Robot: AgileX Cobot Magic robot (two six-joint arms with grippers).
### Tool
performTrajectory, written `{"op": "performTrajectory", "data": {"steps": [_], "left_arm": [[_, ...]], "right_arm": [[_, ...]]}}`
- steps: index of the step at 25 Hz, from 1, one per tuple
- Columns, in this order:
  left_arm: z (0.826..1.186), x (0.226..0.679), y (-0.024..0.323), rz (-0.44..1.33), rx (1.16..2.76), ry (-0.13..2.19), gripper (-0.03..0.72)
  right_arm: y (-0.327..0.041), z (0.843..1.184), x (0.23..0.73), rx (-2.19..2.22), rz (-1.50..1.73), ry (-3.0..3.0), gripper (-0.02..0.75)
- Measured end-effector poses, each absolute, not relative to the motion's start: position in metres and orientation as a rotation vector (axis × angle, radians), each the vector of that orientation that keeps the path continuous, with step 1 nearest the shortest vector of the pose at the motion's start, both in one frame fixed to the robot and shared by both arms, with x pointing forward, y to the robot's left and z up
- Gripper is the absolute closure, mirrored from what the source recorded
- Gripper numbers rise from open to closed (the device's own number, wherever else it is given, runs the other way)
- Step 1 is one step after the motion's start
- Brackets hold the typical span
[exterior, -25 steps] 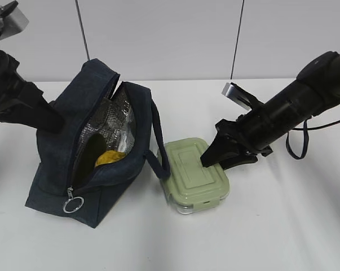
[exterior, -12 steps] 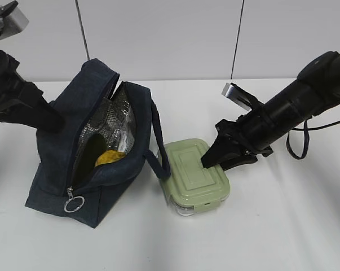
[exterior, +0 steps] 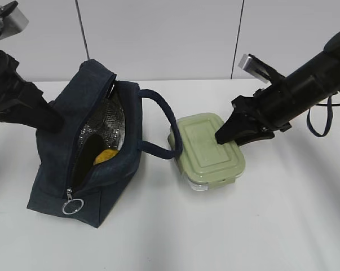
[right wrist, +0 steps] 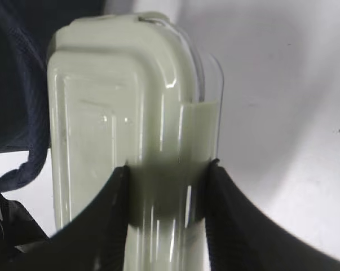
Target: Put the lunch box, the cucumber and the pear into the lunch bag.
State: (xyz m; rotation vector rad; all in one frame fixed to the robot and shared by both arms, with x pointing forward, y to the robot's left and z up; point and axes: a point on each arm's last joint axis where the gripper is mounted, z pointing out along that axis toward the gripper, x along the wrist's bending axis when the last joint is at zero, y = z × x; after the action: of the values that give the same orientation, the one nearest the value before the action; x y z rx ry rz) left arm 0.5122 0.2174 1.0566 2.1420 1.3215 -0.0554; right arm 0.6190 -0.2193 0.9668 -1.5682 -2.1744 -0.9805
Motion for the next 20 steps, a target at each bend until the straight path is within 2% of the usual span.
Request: {"op": "performTrajectory", "data": {"steps": [8,15,20], "left_arm": [[1.057,0.512,0.217,-0.057,2.143,1.321,0.676],[1.056,0.511,0.217,-0.073,2.15,1.32,0.676],[1.056,0.511,0.217,-0.076,2.15,1.319,0.676]], "right_arm": [[-0.239,1.008,0.615,-1.61,-1.1,-2.201,0.475],[-0.269,1.019,0.614,-1.71,-1.106,-2.191,0.475],[-0.273,1.019,0.61,-1.699,-1.074,-2.173,0.477]]}}
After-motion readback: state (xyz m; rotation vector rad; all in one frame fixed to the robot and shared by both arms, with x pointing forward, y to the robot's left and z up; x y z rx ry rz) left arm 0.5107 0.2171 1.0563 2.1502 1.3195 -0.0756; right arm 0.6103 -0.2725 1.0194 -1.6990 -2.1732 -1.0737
